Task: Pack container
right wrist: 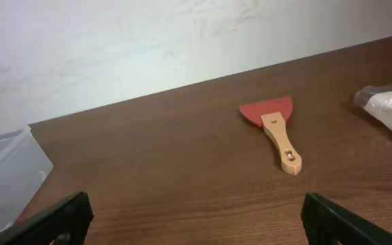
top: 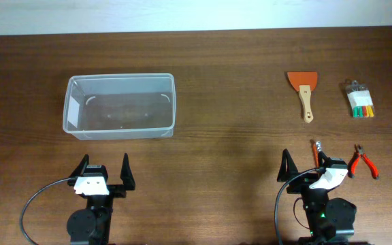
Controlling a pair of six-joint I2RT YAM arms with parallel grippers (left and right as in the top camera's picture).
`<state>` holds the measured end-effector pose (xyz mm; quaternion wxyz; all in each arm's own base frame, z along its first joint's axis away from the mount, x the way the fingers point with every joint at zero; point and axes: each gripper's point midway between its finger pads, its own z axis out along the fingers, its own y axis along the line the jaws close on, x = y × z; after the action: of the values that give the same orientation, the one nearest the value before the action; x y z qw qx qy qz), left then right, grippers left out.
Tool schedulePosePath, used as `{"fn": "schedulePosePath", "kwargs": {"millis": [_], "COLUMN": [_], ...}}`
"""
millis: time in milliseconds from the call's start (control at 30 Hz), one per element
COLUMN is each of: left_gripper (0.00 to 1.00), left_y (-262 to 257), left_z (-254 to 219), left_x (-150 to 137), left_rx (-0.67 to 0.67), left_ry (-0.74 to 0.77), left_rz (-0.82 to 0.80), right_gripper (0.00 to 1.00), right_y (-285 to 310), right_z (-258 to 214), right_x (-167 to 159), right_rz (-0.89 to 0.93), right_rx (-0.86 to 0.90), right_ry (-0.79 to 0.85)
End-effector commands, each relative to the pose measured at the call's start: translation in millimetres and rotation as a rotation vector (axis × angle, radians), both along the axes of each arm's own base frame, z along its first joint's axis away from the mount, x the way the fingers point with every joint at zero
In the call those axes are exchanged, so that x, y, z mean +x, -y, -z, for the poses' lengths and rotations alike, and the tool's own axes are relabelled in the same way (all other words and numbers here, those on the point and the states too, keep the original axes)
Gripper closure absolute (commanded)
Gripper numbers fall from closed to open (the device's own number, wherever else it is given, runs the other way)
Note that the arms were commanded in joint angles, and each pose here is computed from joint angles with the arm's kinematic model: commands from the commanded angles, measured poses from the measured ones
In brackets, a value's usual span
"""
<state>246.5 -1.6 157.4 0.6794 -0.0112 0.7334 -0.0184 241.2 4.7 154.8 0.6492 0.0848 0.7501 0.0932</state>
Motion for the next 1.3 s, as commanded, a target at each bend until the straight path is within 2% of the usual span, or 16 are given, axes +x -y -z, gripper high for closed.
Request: {"fn": "schedulePosePath", "kwargs": {"millis": [0, 767, 867, 1133, 1267], "left_gripper": [0.01, 0.01, 0.01, 0.01, 0.01], "left_y": [0, 0, 0, 0, 0], "left_z": [1, 1, 1, 1, 1], "left_x": [-1, -1, -1, -1, -1], "left_rx": [0.013, 0.013, 0.013, 0.013, 0.013], "left_ry": [-0.003, -0.003, -0.003, -0.003, -0.003], "left_rz": [0.001, 0.001, 0.001, 0.001, 0.001], "right_gripper": [0.01, 0.01, 0.01, 0.01, 0.01], "right_y": [0, 8, -3, -66, -81], "right_z": [3, 0, 0, -2, -4], "right_x": [0, 1, 0, -15, -22], "right_rz": [-0.004, 0.04, -0.019, -0.399, -0.491], "right_rx": [-0.009, -0.011, -0.003, 0.049, 0.061], "right_ry": [-0.002, 0.007, 0.007, 0.01, 0.013]}}
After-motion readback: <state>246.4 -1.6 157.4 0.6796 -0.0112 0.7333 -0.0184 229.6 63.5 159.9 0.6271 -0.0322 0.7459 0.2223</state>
